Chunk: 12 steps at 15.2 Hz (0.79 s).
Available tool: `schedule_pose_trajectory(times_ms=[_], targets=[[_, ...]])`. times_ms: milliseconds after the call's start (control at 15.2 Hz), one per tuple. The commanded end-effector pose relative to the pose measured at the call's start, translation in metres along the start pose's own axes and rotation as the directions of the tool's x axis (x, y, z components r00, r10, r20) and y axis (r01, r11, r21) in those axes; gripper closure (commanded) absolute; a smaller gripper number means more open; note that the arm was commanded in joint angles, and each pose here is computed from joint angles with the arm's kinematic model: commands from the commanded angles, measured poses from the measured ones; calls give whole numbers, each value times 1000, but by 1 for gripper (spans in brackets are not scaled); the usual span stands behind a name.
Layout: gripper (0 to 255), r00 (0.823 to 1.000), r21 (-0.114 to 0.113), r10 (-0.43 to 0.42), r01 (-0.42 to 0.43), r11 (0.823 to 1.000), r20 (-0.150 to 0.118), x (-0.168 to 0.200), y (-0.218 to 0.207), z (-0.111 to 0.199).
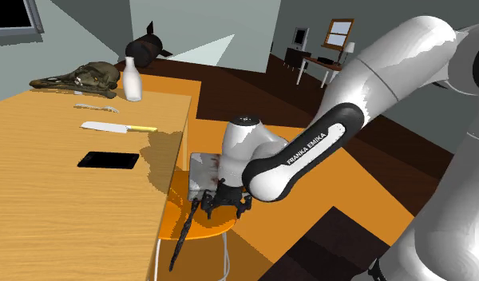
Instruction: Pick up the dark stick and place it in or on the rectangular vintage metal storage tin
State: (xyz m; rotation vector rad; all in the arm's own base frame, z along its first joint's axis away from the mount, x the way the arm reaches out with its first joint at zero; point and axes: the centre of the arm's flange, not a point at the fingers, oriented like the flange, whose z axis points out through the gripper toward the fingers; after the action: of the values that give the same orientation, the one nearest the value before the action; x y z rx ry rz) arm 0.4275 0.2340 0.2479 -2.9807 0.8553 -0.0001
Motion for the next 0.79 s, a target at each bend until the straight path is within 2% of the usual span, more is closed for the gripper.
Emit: schedule_pose_trajectory(times_ms=[0, 330, 726], targets=[[0, 999, 8, 44, -44, 999, -9, 6, -16, 19], [0, 989, 26, 145, -145, 989, -26, 26, -56, 64], [0, 963, 50, 265, -263, 964, -45, 56, -101, 118]])
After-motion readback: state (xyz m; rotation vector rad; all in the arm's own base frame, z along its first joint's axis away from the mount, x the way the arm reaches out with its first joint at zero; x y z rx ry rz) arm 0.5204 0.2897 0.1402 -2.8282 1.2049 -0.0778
